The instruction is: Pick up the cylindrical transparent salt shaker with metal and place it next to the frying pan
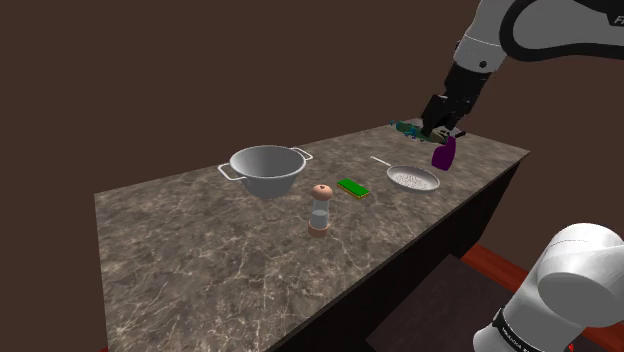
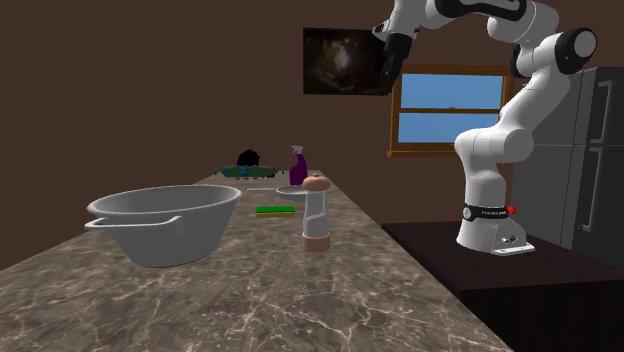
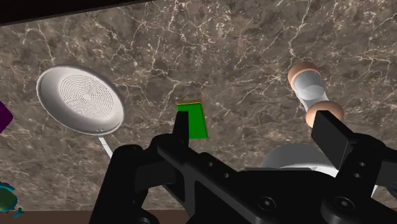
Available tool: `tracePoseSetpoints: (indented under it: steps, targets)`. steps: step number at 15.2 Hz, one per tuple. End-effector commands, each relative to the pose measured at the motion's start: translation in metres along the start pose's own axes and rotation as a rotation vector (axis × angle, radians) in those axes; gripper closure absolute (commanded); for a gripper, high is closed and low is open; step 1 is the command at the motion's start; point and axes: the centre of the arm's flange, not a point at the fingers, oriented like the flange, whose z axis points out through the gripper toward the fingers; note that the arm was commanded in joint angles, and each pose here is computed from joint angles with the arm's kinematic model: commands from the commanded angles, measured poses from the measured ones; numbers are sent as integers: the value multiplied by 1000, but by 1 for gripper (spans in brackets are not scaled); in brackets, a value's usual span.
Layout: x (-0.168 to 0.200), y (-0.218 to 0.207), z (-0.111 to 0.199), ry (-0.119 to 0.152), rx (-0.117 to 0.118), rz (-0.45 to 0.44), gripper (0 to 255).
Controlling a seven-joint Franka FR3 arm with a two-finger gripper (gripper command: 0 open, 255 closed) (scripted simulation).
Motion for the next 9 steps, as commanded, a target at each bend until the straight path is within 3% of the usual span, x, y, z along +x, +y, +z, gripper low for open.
tracePoseSetpoints:
  steps: [1,9]
  targets:
    - [0,0,0,0,0,0,0]
    - [61,-54,71,-51,27,-24,0]
